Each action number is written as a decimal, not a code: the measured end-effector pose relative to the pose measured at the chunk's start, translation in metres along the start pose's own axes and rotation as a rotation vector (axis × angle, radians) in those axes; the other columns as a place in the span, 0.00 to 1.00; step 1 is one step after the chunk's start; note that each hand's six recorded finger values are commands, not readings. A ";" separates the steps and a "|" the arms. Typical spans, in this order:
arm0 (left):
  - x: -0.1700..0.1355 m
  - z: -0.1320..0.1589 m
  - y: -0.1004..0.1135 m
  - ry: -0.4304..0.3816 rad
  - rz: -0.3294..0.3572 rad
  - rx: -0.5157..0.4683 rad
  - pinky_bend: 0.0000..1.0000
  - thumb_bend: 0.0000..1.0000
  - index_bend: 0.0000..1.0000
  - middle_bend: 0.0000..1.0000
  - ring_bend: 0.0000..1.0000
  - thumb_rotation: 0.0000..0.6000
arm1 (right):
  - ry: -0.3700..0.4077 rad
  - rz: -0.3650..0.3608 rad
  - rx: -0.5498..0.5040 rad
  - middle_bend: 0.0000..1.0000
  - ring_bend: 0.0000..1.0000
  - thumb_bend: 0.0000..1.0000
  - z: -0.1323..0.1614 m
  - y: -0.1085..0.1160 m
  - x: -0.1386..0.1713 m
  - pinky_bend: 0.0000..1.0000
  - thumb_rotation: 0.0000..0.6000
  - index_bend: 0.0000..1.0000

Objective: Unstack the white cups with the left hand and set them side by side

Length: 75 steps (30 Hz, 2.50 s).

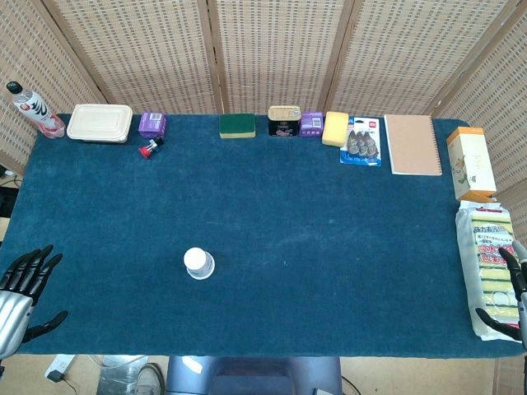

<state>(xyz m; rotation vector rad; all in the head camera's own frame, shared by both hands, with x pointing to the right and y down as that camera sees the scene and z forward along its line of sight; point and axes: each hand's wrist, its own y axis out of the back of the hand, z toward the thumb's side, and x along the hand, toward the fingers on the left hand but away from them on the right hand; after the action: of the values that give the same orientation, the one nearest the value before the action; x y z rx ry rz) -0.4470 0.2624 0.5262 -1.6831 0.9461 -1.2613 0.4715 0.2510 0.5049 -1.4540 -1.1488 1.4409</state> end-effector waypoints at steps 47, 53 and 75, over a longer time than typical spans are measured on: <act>0.179 0.185 -0.062 -0.228 -0.378 0.121 0.08 0.14 0.22 0.00 0.00 1.00 | -0.020 0.001 -0.105 0.00 0.00 0.00 -0.013 0.013 -0.001 0.00 1.00 0.01; 0.184 0.195 -0.067 -0.218 -0.383 0.135 0.08 0.15 0.31 0.00 0.00 1.00 | -0.015 0.006 -0.112 0.00 0.00 0.00 -0.013 0.013 -0.001 0.00 1.00 0.01; 0.194 0.188 -0.074 -0.165 -0.403 0.137 0.08 0.15 0.31 0.00 0.00 1.00 | -0.008 0.028 -0.127 0.00 0.00 0.00 -0.013 0.010 -0.002 0.00 1.00 0.01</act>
<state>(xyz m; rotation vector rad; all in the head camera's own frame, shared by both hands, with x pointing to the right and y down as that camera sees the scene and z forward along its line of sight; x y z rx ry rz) -0.2153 0.1471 0.6326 -1.8925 0.4222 -1.3819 0.4851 0.2471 0.4971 -1.5579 -1.2495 1.4160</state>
